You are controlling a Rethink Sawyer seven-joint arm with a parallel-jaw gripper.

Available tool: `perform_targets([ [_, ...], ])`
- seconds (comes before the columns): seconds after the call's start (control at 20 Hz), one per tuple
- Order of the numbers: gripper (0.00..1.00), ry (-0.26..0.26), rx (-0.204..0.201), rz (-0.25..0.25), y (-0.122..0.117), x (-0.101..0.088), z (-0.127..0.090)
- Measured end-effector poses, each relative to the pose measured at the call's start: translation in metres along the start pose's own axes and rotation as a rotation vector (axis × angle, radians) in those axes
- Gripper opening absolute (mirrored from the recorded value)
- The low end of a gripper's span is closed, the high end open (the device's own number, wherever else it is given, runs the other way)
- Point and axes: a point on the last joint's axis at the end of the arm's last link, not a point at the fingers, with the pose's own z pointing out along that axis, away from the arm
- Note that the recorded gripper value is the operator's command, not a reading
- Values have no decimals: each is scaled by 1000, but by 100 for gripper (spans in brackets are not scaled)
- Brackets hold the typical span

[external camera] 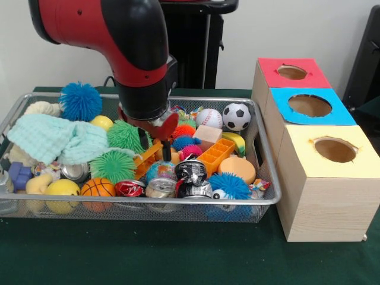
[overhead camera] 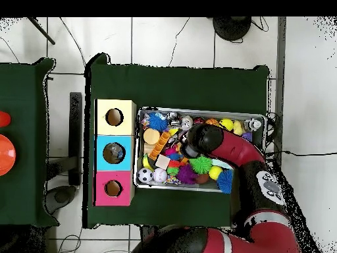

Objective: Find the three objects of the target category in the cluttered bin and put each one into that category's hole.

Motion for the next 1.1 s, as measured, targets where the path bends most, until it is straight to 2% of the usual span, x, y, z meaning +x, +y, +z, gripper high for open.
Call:
perform_targets([
  [0.45, 100, 19, 9, -30, 17, 24, 1],
  [0.95, 100, 80, 63, -54, 18, 51, 43],
  [1.1, 100, 71, 81, -59, 17, 50, 44],
])
